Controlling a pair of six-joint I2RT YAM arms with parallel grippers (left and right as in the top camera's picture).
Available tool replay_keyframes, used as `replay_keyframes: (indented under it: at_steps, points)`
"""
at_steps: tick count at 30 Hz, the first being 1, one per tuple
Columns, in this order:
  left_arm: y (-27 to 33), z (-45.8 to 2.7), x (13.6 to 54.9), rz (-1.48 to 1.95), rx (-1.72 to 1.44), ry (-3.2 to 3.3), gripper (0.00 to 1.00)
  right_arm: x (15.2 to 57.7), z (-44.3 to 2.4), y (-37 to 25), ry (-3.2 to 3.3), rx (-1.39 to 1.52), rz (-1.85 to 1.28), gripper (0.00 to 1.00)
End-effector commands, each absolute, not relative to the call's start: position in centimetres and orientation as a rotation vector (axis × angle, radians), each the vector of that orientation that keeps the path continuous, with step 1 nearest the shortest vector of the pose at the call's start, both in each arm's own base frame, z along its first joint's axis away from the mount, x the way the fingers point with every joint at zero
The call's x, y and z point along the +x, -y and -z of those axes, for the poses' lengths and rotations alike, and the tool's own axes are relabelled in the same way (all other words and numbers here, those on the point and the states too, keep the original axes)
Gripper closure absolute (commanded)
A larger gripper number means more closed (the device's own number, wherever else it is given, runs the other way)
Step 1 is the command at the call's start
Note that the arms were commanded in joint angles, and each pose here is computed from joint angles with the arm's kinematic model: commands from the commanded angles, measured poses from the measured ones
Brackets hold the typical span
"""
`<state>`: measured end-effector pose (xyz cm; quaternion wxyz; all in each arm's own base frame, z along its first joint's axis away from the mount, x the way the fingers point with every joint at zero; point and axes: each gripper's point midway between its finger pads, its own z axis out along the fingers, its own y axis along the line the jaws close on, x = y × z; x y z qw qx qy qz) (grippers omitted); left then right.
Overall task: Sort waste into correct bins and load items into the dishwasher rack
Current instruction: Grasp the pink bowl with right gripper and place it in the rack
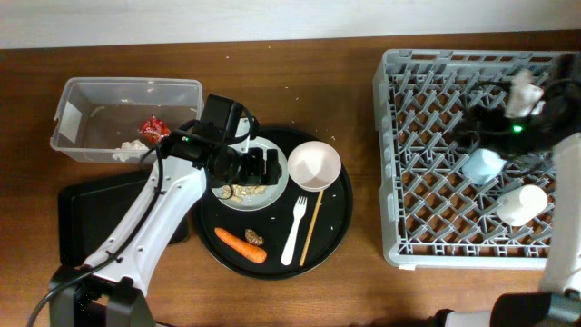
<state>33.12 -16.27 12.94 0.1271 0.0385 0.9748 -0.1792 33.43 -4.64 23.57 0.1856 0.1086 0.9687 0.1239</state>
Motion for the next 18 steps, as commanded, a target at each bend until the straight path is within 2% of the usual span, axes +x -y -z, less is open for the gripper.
replay_keyframes:
  at_steps: [1, 2, 4, 6, 8, 13, 14, 15, 17, 18]
  points:
    - [14.4, -13.4, 33.1, 0.386, 0.100, -2.824, 0.01, 34.0, -24.4, -3.6, -2.724, -0.064, -0.470, 0.01]
    - [13.5, -13.1, 32.9, 0.313, 0.084, -2.842, 0.01, 34.2, -24.3, -5.7, -2.717, -0.150, -0.486, 0.04]
    - [10.8, -12.5, 32.3, 0.132, -0.008, -2.882, 0.01, 34.9, -23.2, -11.1, -2.713, -0.347, -0.484, 0.23]
    - [8.2, -12.2, 31.7, 0.063, -0.129, -2.923, 0.01, 35.6, -20.9, -13.3, -2.769, -0.338, -0.395, 0.25]
    - [5.6, -12.0, 31.4, 0.040, -0.244, -2.949, 0.01, 36.7, -16.8, -15.1, -2.863, -0.296, -0.308, 0.37]
    - [4.4, -12.0, 31.5, 0.032, -0.299, -2.949, 0.01, 37.7, -7.7, -15.9, -3.074, -0.226, -0.247, 0.53]
    - [4.4, -12.0, 31.5, 0.032, -0.299, -2.950, 0.01, 37.6, -6.6, -15.9, -3.103, -0.225, -0.238, 0.57]
    - [4.4, -12.0, 31.5, 0.032, -0.299, -2.949, 0.01, 37.4, -5.3, -15.8, -3.136, -0.223, -0.226, 0.67]
    - [4.4, -12.0, 31.5, 0.032, -0.299, -2.949, 0.01, 37.5, -4.1, -15.8, -3.154, -0.222, -0.219, 0.70]
    - [4.4, -12.0, 31.5, 0.032, -0.299, -2.950, 0.01, 37.6, -3.8, -15.8, -3.159, -0.221, -0.218, 0.87]
